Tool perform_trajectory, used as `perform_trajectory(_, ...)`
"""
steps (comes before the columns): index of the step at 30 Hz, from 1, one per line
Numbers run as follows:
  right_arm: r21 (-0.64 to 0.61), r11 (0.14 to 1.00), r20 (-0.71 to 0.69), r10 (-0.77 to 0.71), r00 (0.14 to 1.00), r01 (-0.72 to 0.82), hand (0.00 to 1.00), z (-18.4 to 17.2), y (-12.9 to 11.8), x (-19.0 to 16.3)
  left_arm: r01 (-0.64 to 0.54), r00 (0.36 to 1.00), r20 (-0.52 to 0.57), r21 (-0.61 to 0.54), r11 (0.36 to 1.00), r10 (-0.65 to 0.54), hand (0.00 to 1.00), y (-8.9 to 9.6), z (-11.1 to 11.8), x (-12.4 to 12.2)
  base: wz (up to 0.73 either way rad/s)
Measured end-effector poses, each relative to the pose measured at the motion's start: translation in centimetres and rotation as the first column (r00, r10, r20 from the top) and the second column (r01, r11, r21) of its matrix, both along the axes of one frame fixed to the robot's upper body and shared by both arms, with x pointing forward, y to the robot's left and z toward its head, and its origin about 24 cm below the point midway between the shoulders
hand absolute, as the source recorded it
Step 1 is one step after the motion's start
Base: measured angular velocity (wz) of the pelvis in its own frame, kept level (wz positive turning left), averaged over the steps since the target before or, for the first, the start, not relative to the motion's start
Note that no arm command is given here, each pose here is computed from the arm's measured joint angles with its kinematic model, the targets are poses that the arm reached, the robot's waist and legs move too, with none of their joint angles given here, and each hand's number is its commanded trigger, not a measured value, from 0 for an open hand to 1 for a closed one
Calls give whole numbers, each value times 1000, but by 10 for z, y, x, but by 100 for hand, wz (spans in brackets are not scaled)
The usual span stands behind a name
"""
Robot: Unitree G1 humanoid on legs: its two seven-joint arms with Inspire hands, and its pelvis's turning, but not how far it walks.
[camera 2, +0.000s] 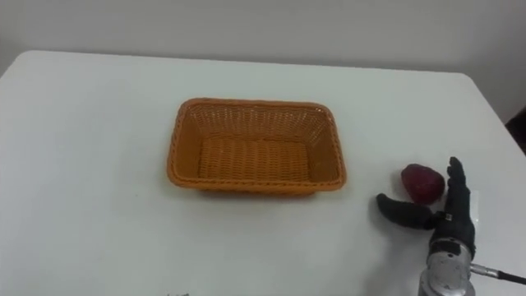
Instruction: Pick and place apple
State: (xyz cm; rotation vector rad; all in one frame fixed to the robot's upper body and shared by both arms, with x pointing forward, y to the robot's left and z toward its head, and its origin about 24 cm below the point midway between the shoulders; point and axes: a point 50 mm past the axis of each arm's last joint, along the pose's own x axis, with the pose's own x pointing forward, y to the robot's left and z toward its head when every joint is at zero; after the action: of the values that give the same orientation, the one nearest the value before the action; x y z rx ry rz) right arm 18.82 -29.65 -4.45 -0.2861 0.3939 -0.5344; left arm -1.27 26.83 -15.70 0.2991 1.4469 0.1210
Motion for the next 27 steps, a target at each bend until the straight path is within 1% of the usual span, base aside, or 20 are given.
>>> perform_trajectory(3,-7,1000,-20,12,1000,-12,0,2,-10,-1,2,1000,-17,-10,1000,-2,0,1,0,-2,0)
perform_trajectory(4,-1,1000,-24,16,1000,-16,3,2,-13,2,2,1000,-22,-11,1000,-2,0,2,0,-3,0)
perform_trajectory(5,4,1000,-31,17,999,-17,83,2,-14,4,2,1000,-25,-17,1000,-2,0,2,1,-4,0)
perform_trajectory(6,6,1000,-35,17,999,-17,100,2,-15,5,3,1000,-26,-20,1000,-3,0,2,1,-4,0)
perform_trajectory(10,17,1000,-38,18,999,-17,100,4,-18,10,3,1000,-30,-28,1000,-4,0,3,1,-5,0)
perform_trajectory(16,-20,1000,-49,-20,999,19,100,11,-35,7,5,999,-34,-40,999,-7,0,3,1,-6,0)
perform_trajectory(27,-21,1000,-71,8,997,-9,100,13,-35,17,18,999,-28,-50,999,-20,0,7,3,-2,0)
